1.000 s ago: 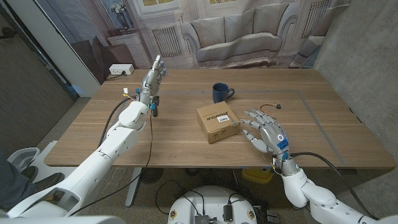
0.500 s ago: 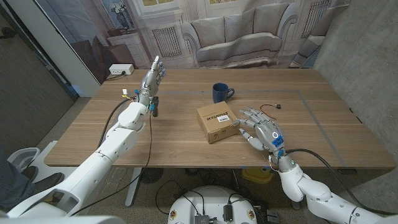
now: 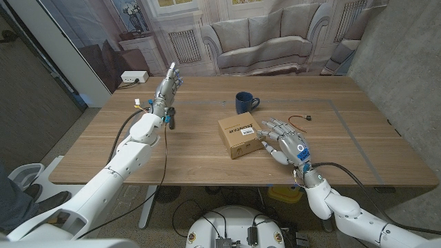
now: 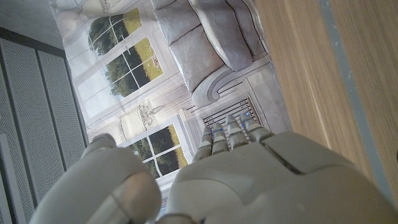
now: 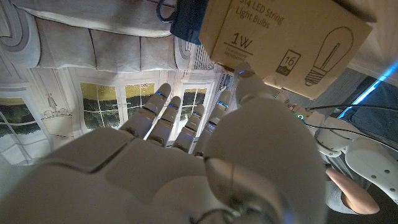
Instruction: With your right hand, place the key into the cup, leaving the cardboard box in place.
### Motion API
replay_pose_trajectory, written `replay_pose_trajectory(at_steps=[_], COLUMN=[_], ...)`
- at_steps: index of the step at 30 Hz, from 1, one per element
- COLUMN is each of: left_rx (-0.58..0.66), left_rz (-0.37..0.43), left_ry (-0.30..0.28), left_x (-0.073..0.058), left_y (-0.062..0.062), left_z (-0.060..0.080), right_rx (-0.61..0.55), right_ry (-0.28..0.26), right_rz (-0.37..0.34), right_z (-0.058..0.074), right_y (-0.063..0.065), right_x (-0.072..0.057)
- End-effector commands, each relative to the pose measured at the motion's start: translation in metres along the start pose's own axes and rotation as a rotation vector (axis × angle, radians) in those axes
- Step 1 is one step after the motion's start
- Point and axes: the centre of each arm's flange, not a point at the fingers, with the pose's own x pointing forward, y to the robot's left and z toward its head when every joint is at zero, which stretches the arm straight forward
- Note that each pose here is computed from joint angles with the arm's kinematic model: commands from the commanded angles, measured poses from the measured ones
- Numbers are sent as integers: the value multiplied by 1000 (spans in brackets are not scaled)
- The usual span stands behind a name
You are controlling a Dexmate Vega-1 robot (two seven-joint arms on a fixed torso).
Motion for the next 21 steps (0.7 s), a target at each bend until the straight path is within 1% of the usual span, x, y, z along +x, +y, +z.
replay_pose_trajectory(at_steps=[1,9,17,21], left_rx=[5,6,1,1], left_rz=[2,4,9,8], left_ry=[3,6,17,21], left_x=[-1,-3,-4,-3], left_y=[3,3,6,6], left_z=[1,2,-2,-4], right_rx=[15,17,26,29], right_ry=[9,8,9,8], right_rz=[-2,1,20,21], right_z=[-4,-4,-3,-2], right_y=[3,5,9,10], right_x=[7,5,3,5])
